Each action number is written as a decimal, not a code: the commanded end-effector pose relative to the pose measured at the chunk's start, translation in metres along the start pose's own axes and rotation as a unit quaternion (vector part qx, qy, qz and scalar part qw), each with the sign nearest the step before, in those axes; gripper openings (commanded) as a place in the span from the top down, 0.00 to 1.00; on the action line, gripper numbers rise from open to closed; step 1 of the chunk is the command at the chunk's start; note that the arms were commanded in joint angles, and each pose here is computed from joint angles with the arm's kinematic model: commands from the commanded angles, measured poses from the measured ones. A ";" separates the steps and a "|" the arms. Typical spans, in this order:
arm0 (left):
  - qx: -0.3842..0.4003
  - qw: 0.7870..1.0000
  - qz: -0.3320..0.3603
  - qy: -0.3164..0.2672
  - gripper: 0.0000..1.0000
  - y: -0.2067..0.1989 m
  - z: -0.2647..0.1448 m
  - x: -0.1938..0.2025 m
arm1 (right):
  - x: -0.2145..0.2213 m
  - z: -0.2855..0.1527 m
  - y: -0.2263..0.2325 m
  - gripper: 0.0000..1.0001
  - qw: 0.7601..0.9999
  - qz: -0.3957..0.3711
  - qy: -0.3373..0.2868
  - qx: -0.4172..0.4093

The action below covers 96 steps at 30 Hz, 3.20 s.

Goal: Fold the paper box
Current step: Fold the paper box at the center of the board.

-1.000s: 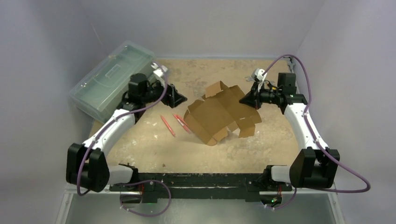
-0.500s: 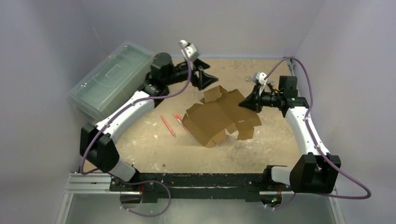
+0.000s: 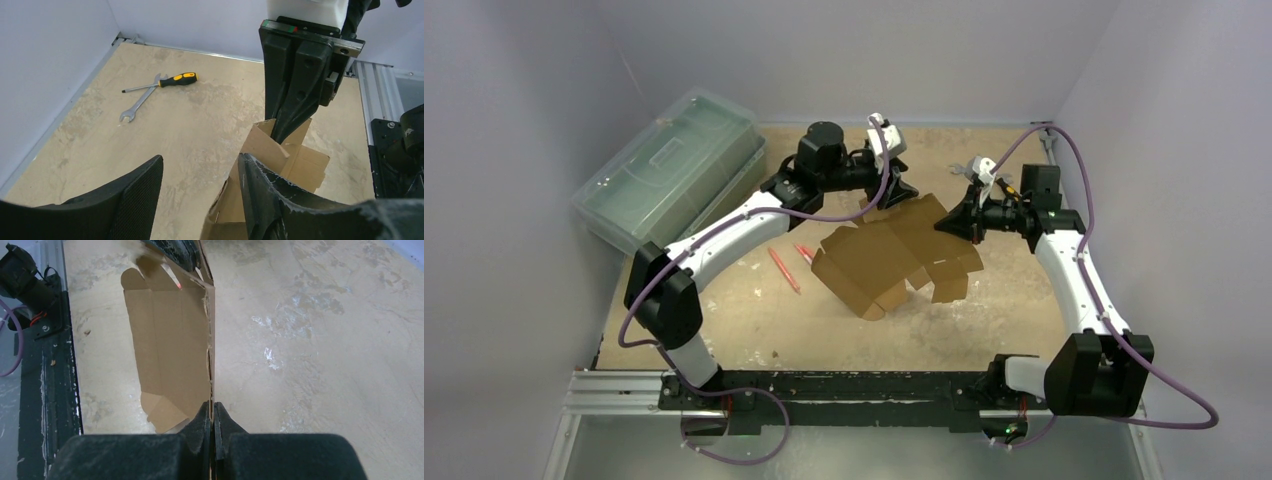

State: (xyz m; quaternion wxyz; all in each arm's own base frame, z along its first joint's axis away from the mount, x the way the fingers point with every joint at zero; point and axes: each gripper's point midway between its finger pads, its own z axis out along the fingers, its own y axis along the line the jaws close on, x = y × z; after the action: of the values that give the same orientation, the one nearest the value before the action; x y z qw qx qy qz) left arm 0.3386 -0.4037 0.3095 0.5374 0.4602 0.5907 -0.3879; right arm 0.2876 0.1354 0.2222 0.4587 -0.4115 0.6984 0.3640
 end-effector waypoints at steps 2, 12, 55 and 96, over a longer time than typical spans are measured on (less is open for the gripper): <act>0.006 0.999 0.040 -0.009 0.44 -0.002 0.002 -0.016 | -0.008 -0.002 0.007 1.00 1.000 -0.020 -0.014 -0.013; 0.019 0.999 0.041 -0.005 0.43 -0.012 0.004 -0.012 | -0.007 -0.001 0.006 1.00 1.000 -0.019 -0.013 -0.011; -0.082 0.987 -0.084 -0.110 0.31 0.033 -0.109 -0.086 | -0.006 -0.002 0.001 1.00 1.000 -0.017 -0.007 0.003; 0.036 0.974 -0.223 0.026 0.36 0.003 -0.074 0.112 | 0.000 0.001 0.005 1.00 1.000 -0.015 -0.005 -0.015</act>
State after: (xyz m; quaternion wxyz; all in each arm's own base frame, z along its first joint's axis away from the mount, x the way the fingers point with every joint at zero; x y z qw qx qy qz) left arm 0.3222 -0.3105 0.1990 0.3986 0.3234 0.6963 -0.5016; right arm 0.2871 0.1342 0.2191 0.4587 -0.4174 0.6968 0.3603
